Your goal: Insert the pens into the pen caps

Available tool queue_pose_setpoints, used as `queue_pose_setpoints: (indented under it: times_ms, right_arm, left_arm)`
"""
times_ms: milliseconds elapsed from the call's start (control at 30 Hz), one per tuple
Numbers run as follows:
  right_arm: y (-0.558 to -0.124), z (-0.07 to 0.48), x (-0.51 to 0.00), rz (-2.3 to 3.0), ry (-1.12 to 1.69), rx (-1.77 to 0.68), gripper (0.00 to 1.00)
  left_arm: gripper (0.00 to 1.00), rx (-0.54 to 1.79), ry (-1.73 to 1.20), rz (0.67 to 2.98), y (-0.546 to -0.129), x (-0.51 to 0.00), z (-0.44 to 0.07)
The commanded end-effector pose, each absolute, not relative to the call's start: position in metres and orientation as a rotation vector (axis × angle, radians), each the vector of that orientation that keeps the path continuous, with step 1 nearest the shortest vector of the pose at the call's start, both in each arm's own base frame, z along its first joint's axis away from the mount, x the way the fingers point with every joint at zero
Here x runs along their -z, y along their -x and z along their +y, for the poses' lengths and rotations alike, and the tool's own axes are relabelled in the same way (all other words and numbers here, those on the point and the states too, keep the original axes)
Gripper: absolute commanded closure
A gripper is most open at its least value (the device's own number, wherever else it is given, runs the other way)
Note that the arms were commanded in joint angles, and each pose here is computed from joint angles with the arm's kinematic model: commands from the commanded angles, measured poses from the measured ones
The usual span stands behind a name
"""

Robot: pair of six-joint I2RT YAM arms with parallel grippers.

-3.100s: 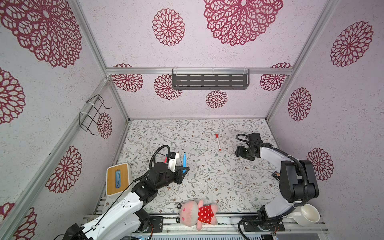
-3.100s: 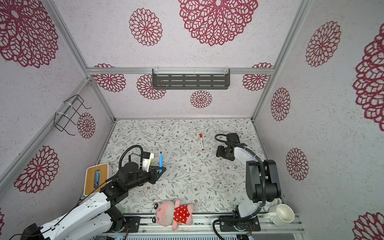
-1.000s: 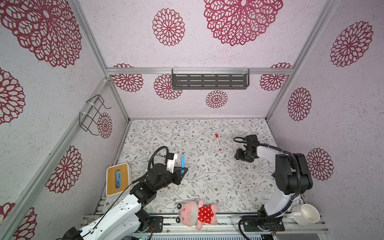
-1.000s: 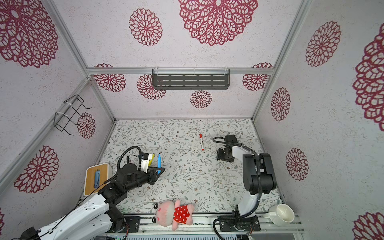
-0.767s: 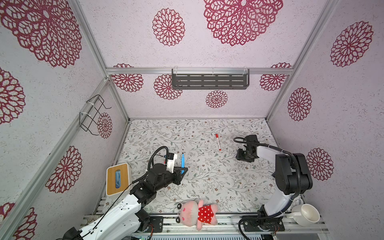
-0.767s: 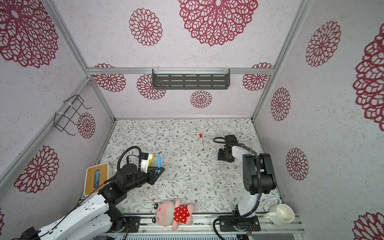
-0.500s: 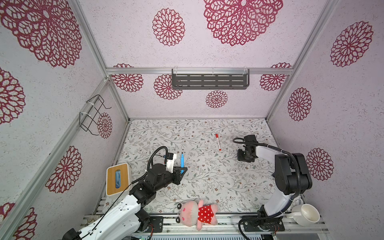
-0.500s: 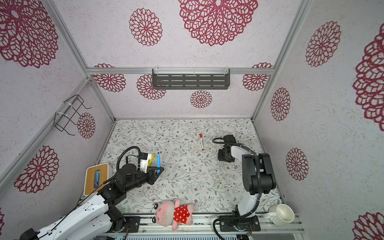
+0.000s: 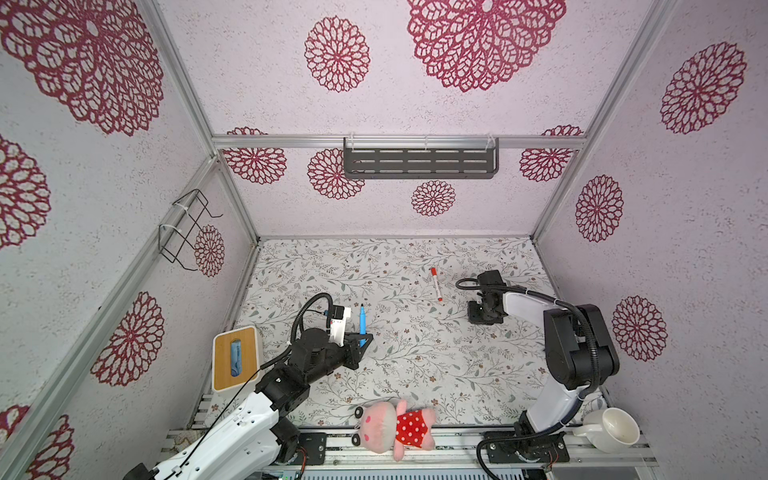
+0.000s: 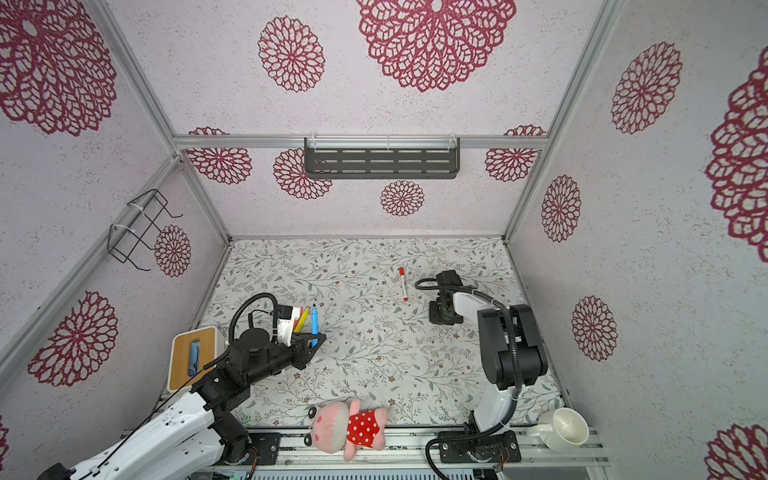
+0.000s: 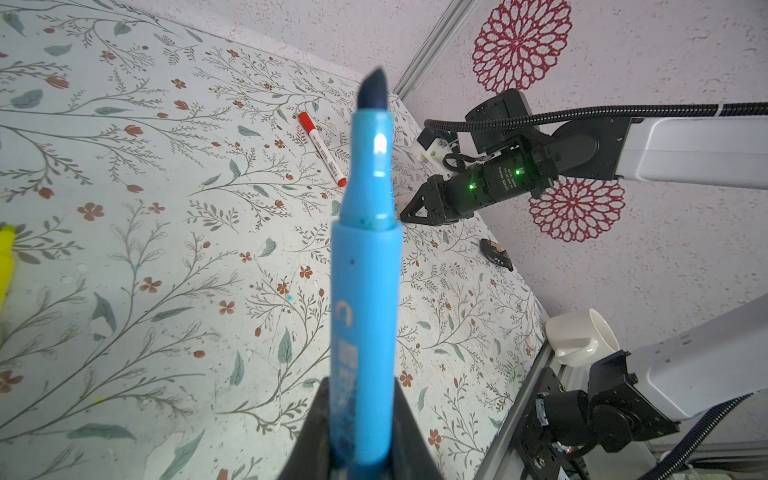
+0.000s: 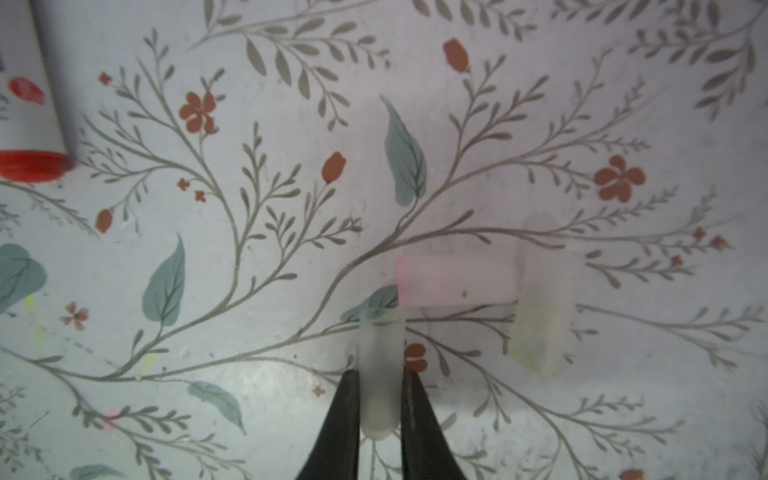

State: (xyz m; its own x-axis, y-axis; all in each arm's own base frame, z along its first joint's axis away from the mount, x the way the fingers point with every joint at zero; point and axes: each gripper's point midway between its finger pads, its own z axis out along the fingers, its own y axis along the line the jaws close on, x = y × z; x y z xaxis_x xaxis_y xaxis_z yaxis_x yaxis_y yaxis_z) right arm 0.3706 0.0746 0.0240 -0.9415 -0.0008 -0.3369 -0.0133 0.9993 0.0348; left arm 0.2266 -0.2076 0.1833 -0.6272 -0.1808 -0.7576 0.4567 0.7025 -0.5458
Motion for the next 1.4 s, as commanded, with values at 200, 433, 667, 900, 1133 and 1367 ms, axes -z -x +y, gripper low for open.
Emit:
queue_pose_setpoints:
  times_ms: [200,433,667,900,1133,1367]
  right_arm:
    - [-0.341,0.112,-0.031,2.826,0.387,0.143,0.84]
    - [-0.306,0.145,-0.037,2.811,0.668,0.092,0.78]
    - [-0.295,0.147,-0.039,2.815,0.748,0.137,0.68]
    - [-0.304,0.151,-0.063,2.741,0.67,0.154,0.62]
    - [-0.308,0.158,-0.075,2.706,0.632,0.127,0.59]
    - [-0.305,0.157,-0.054,2.75,0.624,0.152,0.57]
  left_arm:
    - [1.0,0.921,-0.205,2.047,-0.227,-0.18,-0.202]
    - [1.0,0.925,-0.204,2.044,-0.227,-0.18,-0.202]
    - [1.0,0.937,-0.203,2.038,-0.227,-0.182,-0.203]
    - [1.0,0.935,-0.196,2.032,-0.226,-0.185,-0.201]
    - [1.0,0.936,-0.192,2.031,-0.226,-0.185,-0.201]
    - [1.0,0.936,-0.189,2.028,-0.225,-0.186,-0.2]
